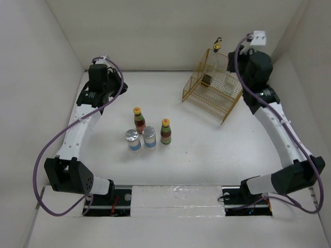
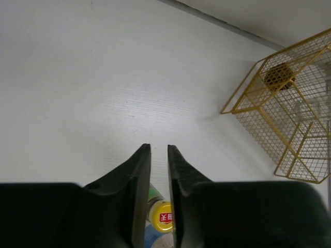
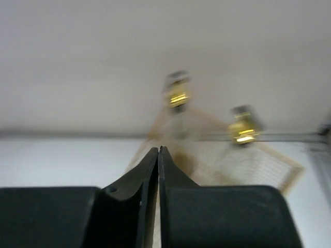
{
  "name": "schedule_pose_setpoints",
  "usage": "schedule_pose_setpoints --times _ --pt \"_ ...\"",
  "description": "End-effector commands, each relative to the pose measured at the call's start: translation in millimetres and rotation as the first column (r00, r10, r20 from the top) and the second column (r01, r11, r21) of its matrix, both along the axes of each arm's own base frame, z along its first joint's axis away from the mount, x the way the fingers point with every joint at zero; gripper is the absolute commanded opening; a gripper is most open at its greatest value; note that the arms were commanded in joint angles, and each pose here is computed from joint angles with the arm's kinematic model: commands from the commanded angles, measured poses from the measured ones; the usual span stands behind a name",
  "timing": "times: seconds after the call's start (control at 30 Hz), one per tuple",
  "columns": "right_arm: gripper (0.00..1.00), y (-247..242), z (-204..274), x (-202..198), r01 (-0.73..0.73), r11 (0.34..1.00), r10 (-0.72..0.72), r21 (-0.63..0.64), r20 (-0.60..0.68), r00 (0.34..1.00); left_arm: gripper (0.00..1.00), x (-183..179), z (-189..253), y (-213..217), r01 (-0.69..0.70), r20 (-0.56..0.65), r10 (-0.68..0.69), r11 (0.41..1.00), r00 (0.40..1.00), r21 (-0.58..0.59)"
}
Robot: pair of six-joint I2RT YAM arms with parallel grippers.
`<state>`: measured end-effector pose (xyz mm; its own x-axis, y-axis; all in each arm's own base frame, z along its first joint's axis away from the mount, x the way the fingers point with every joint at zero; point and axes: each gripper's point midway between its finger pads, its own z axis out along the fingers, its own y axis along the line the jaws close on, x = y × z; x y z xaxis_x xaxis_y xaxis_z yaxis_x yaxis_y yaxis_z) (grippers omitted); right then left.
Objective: Organize the condiment bottles
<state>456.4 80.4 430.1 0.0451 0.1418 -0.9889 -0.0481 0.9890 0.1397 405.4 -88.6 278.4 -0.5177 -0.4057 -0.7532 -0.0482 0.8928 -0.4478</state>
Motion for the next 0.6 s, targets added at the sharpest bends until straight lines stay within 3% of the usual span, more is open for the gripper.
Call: schedule_pose_setpoints --times 0.0,0.1,0.13,0.17,0.2,0.3,0.37,0.43,0.5,0.57 --pt "0.13 115.7 -31.8 -57.4 -0.477 0.870 0.474 -0.120 -0.055 0.879 0.12 5.1 41.8 0.2 -0.010 0.114 0.012 1.000 0.993 -0.015" --pt "0.58 172.3 -75.9 -127.8 -0.702 0.698 0.686 -0.139 -0.149 0.712 0.11 5.1 42.0 -0.2 -0.015 0.111 0.017 1.000 0.994 -0.026" --pt "0.77 179.8 -89.8 -146.0 -0.744 0.656 0.722 -0.127 -0.181 0.668 0.12 5.5 46.2 -0.3 -0.014 0.120 0.018 1.000 0.993 -0.028" --pt "0.83 190.6 -99.1 -162.2 -0.790 0.603 0.764 -0.114 -0.204 0.612 0.16 3.9 44.4 -1.6 -0.006 0.111 0.009 1.000 0.994 -0.030" --pt "0.87 206.6 -109.9 -180.2 -0.830 0.548 0.799 -0.103 -0.229 0.556 0.26 3.0 44.7 -4.5 0.004 0.108 0.000 0.999 0.994 -0.044" --pt "0.94 229.3 -140.9 -208.0 -0.881 0.463 0.834 -0.091 -0.291 0.469 0.38 5.9 50.8 -5.0 0.005 0.120 0.000 0.999 0.993 -0.046" --pt "0.96 241.0 -168.1 -213.0 -0.897 0.437 0.830 -0.071 -0.352 0.433 0.39 8.1 51.5 -6.9 0.014 0.120 -0.008 0.999 0.993 -0.049" --pt "0.98 247.7 -175.8 -205.0 -0.887 0.454 0.818 -0.080 -0.358 0.451 0.39 8.1 51.5 -6.9 0.014 0.120 -0.008 0.999 0.993 -0.049" --pt "0.98 255.9 -200.6 -202.3 -0.894 0.443 0.807 -0.064 -0.407 0.428 0.39 8.5 55.7 -6.9 0.014 0.129 -0.007 0.999 0.992 -0.050" --pt "0.98 262.5 -200.3 -190.1 -0.882 0.464 0.802 -0.080 -0.386 0.456 0.39 8.5 55.7 -6.9 0.014 0.129 -0.007 0.999 0.992 -0.050"
